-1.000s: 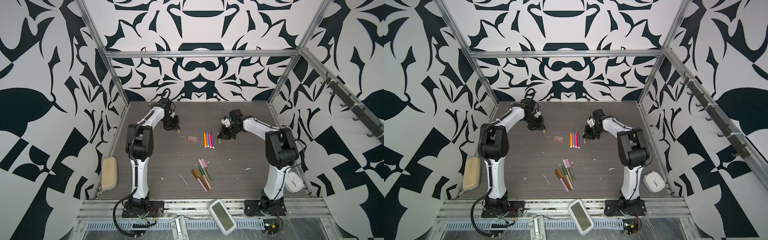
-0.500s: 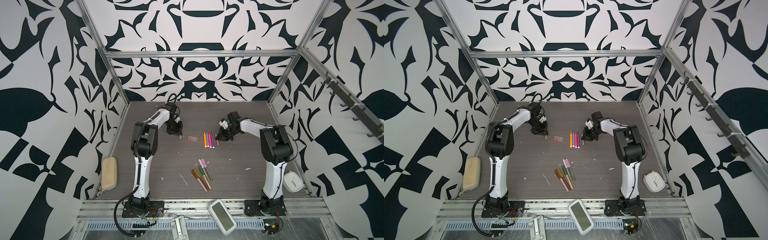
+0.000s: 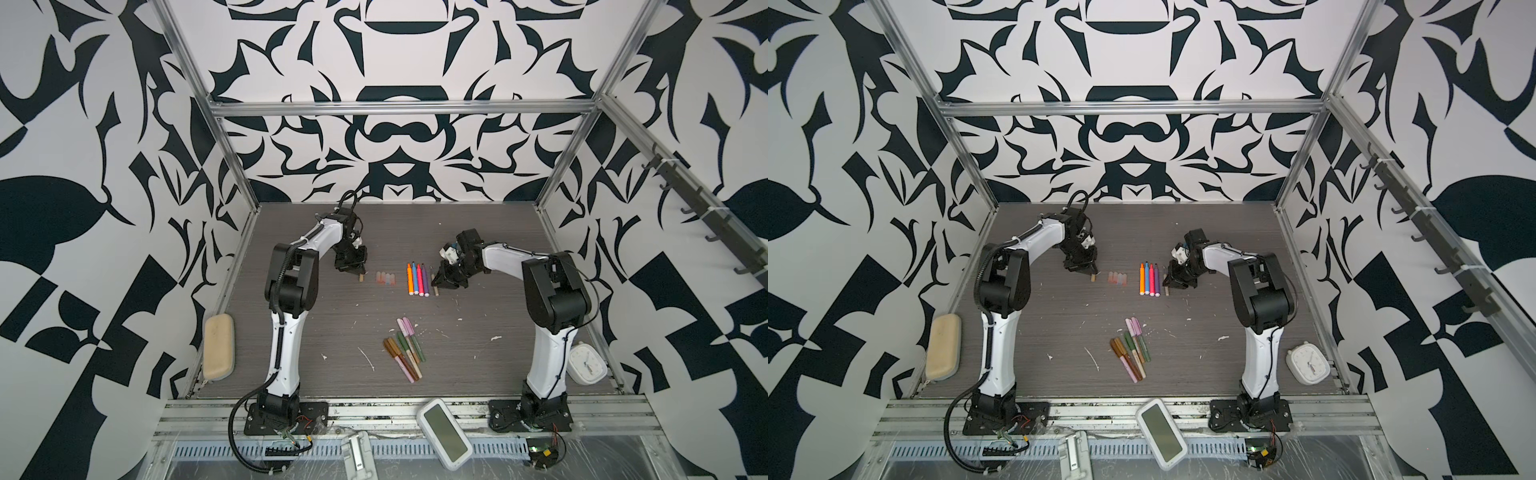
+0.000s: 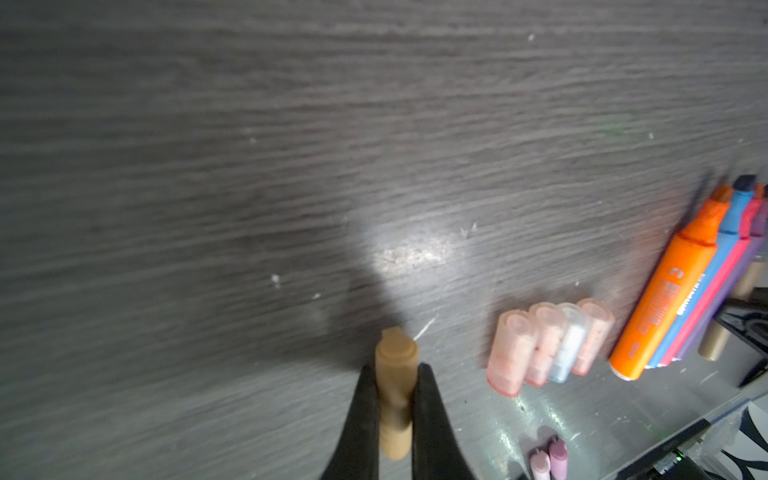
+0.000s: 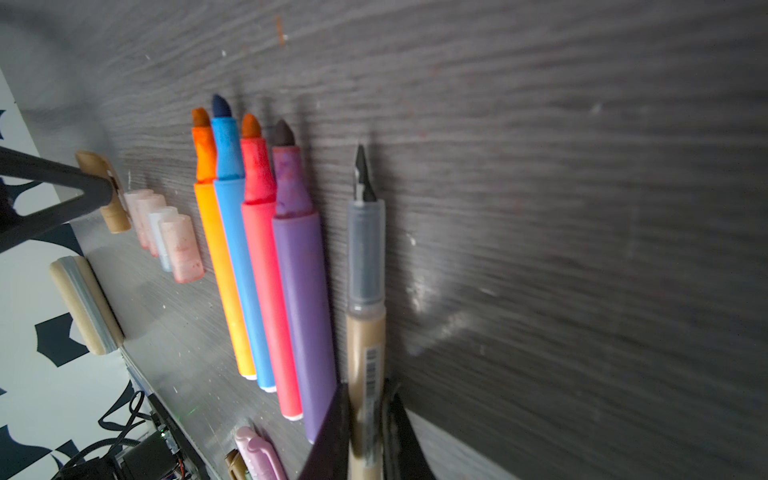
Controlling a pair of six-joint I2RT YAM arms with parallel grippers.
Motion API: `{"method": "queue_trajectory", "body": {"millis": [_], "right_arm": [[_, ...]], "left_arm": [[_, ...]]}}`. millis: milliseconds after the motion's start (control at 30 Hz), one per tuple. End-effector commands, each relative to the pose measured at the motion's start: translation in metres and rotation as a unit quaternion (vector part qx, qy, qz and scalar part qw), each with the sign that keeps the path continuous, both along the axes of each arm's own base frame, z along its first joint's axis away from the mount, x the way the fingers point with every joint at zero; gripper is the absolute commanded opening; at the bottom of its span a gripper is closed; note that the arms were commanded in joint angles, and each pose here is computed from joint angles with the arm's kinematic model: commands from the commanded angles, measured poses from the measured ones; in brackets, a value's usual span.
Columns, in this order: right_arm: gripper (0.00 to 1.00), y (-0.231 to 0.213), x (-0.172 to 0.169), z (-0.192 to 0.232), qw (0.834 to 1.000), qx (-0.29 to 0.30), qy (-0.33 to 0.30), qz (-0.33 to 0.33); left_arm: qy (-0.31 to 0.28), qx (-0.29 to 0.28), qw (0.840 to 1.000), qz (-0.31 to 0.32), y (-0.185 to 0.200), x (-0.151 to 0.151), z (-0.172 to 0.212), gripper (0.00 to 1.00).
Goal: Open the pen caps
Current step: 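Carry the tan cap toward the caps while the right gripper lowers the pen, then release the tan cap by the caps while the right gripper releases the pen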
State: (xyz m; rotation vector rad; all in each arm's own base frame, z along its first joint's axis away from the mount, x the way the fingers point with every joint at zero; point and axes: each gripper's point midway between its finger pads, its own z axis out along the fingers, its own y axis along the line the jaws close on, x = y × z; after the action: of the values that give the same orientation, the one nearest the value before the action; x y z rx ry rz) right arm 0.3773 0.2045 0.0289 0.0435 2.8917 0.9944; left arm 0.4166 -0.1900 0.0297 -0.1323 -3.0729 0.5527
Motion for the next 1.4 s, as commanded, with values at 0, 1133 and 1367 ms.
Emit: {"method": "queue_trajectory", "body": {"millis": [0, 1133, 1367], "right_arm": [[0.2, 0.007, 0.003, 0.016, 1.0, 0.022, -0.013, 0.003], [0.54, 0.01, -0.001, 0.017, 0.998, 0.049, -0.004, -0.029], [0.54, 0.006, -0.005, 0.019, 0.999, 0.038, -0.009, -0.026]], "left_arm": [[0.021, 0.012, 1.0, -0.012, 0.0, -0.009, -0.005, 0.0], [0.028, 0.01, 0.999, -0.018, -0.015, -0.006, -0.008, 0.1], [0.026, 0.002, 0.999, -0.018, -0.021, -0.003, -0.005, 0.24]]}}
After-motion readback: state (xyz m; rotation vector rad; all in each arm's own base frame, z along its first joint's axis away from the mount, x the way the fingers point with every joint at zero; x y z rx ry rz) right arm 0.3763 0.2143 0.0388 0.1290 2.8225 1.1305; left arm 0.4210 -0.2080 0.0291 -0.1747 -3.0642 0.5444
